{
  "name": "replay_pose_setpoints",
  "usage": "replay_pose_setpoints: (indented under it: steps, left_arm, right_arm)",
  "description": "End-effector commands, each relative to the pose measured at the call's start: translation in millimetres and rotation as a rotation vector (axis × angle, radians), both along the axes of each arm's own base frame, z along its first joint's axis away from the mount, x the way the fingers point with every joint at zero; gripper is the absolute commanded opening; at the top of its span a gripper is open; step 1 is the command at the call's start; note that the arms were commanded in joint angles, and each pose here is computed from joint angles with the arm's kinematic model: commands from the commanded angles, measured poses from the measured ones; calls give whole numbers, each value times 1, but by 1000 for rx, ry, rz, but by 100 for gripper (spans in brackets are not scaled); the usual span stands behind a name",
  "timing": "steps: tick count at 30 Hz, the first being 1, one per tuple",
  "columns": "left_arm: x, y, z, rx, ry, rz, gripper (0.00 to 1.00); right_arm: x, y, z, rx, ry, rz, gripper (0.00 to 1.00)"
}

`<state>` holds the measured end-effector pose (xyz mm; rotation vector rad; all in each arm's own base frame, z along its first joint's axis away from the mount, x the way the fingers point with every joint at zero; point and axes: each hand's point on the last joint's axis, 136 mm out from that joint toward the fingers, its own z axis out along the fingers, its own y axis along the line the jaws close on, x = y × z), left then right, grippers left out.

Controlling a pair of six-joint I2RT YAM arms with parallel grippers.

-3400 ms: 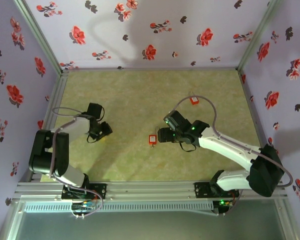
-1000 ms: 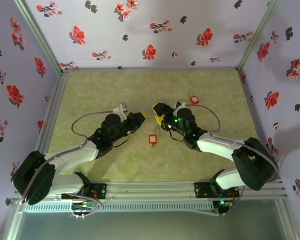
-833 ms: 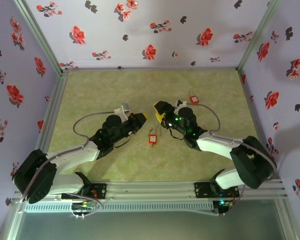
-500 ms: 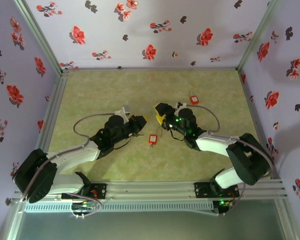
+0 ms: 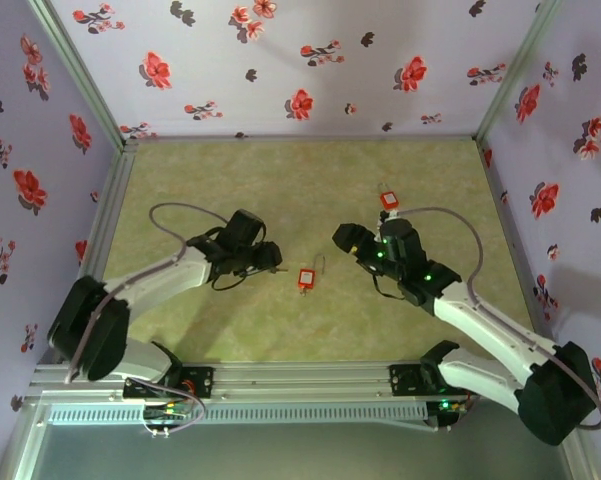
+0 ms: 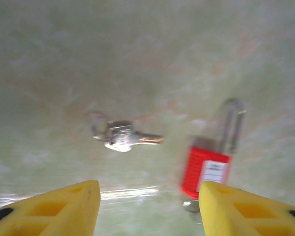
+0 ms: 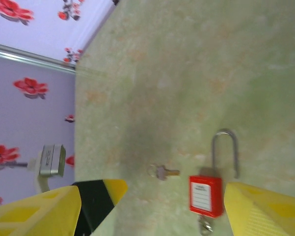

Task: Unlock with the key

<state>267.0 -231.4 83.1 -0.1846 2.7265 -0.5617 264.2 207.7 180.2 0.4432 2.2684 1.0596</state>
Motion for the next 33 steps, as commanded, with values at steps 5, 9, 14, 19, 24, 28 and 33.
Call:
replay_pose_setpoints:
  steps: [5, 9, 14, 19, 24, 28, 33]
  left_arm:
    - [1, 16, -27, 134, 95, -89, 49]
    - [8, 11, -36, 106, 114, -55, 45]
    - [12, 7, -43, 78, 128, -25, 41]
    - [18, 3, -43, 59, 122, -11, 39]
    - [20, 0, -50, 66, 141, -16, 35]
    - [23, -3, -55, 74, 155, -24, 33]
    - [27, -7, -59, 88, 166, -42, 19]
  right_arm:
    - [-18, -17, -16, -96, 21, 25, 77]
    - [-23, -21, -19, -91, 26, 15, 77]
    - [-27, -27, -24, -91, 24, -2, 77]
    - [-28, -28, -25, -83, 20, -4, 77]
    - [-29, -28, -29, -75, 24, -7, 77]
    - [-31, -29, -29, -69, 21, -7, 76]
    - [-32, -30, -29, -56, 15, -13, 76]
